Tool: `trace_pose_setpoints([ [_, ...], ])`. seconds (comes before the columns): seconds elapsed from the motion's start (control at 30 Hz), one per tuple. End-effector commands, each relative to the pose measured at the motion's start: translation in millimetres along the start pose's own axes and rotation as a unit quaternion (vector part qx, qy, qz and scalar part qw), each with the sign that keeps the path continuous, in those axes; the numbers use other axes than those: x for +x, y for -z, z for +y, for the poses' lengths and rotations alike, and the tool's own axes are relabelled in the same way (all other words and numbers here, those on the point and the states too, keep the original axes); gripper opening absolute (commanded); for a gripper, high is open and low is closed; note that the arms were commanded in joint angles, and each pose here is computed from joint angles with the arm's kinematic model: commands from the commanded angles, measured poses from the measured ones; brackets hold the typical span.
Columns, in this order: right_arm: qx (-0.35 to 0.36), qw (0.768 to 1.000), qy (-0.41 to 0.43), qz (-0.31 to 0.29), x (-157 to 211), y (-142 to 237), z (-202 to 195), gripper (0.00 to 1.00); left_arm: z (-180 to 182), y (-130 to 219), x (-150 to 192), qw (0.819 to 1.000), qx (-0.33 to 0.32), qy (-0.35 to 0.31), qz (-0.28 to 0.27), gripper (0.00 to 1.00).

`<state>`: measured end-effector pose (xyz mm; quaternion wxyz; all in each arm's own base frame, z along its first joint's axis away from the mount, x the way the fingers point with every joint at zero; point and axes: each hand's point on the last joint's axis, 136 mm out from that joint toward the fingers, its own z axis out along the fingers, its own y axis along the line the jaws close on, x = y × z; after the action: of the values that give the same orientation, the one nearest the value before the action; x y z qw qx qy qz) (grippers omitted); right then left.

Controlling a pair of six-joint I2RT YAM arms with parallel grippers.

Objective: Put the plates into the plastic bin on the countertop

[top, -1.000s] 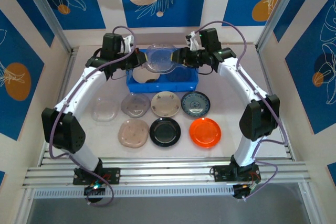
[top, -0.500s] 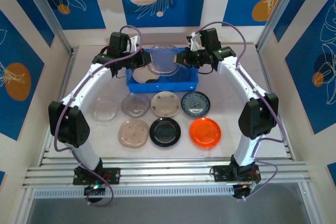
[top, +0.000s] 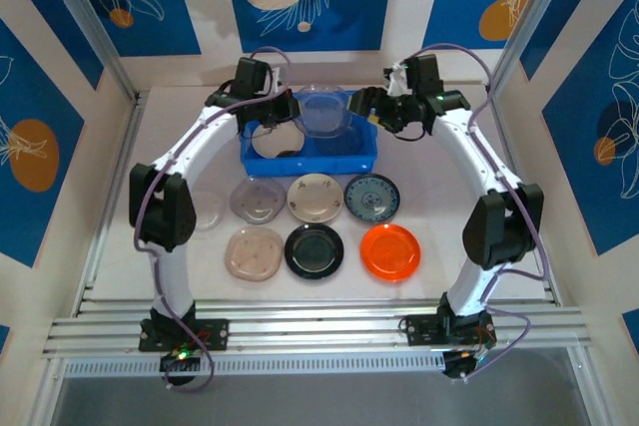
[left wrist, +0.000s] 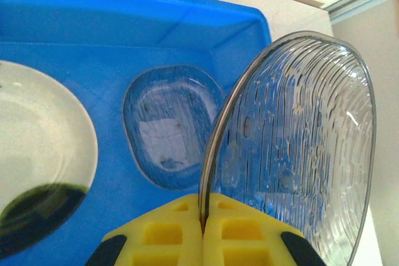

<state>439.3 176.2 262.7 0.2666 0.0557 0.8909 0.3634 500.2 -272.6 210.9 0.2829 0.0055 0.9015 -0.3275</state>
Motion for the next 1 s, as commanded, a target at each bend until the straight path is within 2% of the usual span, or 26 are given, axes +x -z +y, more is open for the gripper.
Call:
trace_pose_setpoints([
  [0.0,0.006,0.999,-0.009,-0.037,-8.9,29.5,-0.4,0.75,-3.8,-19.3,-4.6,1.0,-0.011,-0.005,-0.002,0.0],
  [0.27,0.015,0.999,-0.026,-0.042,-4.1,43.2,-17.6,0.75,16.4,-58.6,-0.7,0.998,-0.065,0.009,-0.011,0.0],
  [0.97,0.016,0.998,-0.04,-0.037,5.0,47.6,-28.8,0.74,54.1,-126.1,25.3,0.994,-0.093,0.051,0.039,0.0],
])
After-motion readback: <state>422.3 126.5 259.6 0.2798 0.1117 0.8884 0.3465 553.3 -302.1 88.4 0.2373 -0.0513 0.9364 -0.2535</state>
